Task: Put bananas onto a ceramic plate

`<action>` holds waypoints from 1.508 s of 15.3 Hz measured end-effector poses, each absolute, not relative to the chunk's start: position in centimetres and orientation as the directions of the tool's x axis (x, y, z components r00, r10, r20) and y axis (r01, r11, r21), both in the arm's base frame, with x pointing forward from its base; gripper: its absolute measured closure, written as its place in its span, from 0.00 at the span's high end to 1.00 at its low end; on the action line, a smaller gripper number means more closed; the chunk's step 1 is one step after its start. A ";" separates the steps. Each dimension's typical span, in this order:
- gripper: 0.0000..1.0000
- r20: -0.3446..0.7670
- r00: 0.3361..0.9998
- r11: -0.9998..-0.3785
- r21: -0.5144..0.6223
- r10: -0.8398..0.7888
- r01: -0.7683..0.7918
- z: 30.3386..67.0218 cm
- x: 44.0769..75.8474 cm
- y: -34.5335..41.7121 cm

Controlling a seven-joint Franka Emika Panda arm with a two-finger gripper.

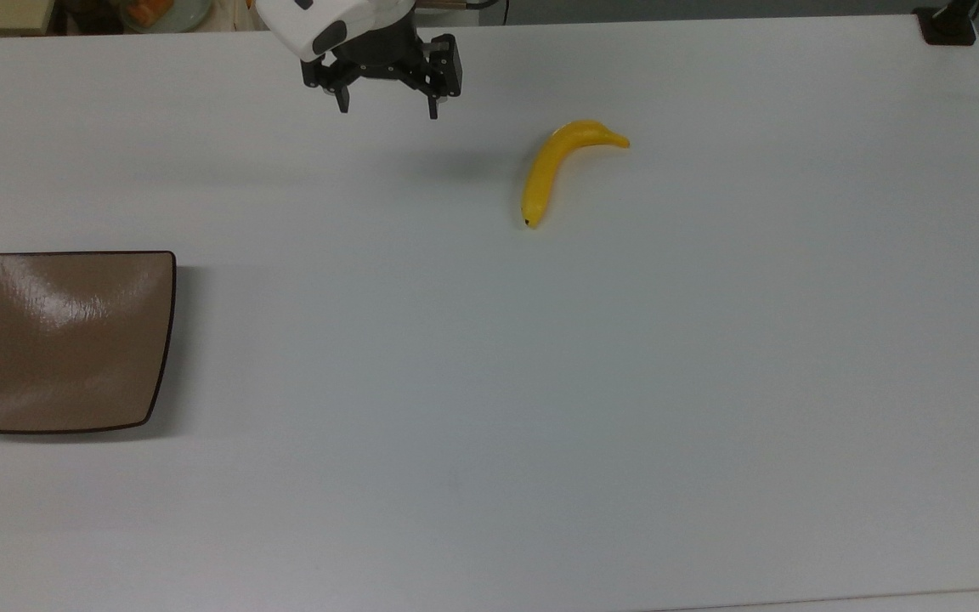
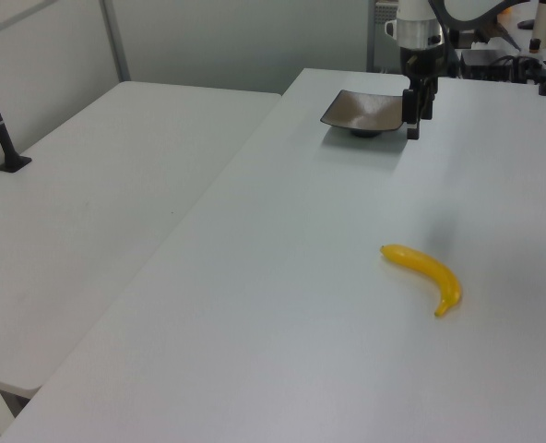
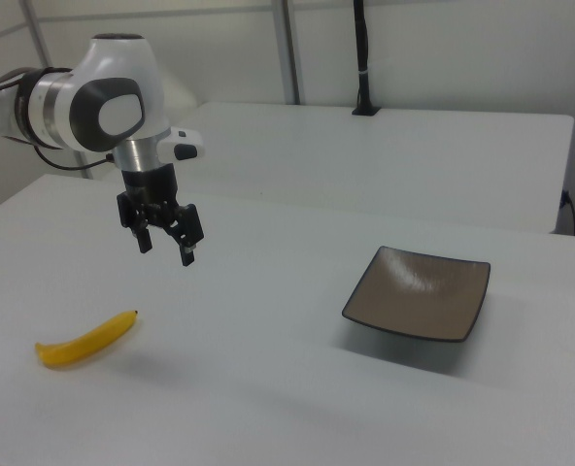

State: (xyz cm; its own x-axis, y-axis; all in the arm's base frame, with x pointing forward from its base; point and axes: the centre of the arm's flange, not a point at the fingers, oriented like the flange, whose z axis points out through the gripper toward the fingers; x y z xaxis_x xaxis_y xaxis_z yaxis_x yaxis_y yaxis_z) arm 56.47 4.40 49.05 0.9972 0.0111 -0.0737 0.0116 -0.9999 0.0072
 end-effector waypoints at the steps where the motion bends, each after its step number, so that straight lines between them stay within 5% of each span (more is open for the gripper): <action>1: 1.00 -0.076 0.997 -1.000 0.007 0.012 0.013 49.0 56.4 4.5; 13: 1.00 -0.178 0.984 -1.000 0.006 0.020 0.022 44.1 52.3 5.6; 23: 1.00 -0.162 0.985 -0.996 -0.051 -0.064 -0.073 40.7 50.1 15.2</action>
State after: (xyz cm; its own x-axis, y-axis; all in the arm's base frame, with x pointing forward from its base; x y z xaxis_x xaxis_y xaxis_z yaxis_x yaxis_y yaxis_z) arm 50.15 15.18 40.70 0.9847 -0.0636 -0.1623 -0.0726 -0.9961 -0.0506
